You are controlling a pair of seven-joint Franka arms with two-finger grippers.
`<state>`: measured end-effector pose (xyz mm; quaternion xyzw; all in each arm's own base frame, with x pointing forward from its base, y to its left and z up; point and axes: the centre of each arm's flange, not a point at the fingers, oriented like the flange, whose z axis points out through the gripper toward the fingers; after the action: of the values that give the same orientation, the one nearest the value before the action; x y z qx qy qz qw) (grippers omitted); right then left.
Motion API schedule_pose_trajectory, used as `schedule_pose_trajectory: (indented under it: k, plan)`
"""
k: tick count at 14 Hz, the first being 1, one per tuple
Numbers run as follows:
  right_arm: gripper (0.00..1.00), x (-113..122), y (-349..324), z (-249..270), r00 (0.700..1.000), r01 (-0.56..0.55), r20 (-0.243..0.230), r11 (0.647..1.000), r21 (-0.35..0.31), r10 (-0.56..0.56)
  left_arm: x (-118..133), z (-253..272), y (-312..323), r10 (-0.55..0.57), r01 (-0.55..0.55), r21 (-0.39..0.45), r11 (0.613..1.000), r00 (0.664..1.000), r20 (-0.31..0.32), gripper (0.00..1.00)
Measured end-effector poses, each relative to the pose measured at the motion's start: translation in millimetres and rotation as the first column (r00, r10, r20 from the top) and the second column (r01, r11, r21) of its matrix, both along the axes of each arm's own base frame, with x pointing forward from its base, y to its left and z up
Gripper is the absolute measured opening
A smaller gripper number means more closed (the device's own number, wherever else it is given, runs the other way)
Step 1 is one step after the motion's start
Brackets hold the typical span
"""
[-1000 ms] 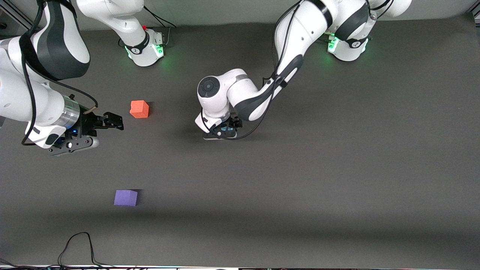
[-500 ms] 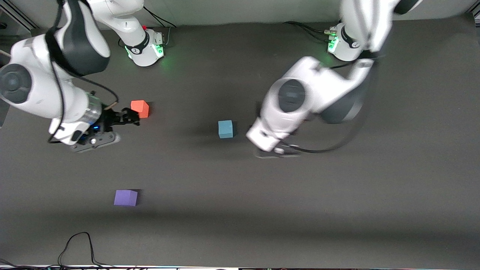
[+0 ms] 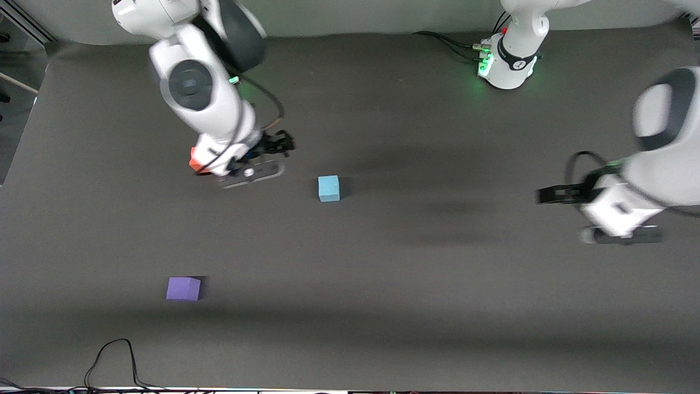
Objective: Place blue block between orange and purple blocks
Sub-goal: 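Withdraw the left gripper while the right gripper moves above the blue block, then lower the right gripper onto the blue block and close it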
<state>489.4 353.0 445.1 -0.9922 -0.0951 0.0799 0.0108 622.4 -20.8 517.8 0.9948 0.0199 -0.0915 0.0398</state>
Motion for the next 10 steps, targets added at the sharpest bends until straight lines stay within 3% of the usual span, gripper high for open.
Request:
schedule_pose_trajectory:
  k: [3,7,10]
  plan:
    - [1.00,-21.7,28.7,-52.8,0.999,0.042,0.001,0.999,-0.017,-0.042,-18.5,39.0,44.2,0.016,-0.017,0.017,1.000,0.999,0.035,1.00]
    - [1.00,-36.9,58.0,-108.6,0.989,0.146,-0.023,0.989,-0.033,-0.147,-46.0,88.9,39.2,0.003,-0.008,0.058,0.998,0.997,0.082,1.00]
    - [1.00,-46.5,77.8,-142.5,0.984,0.177,-0.021,0.983,-0.040,-0.178,-51.9,96.2,35.2,-0.003,-0.003,0.066,0.998,0.996,0.091,1.00]
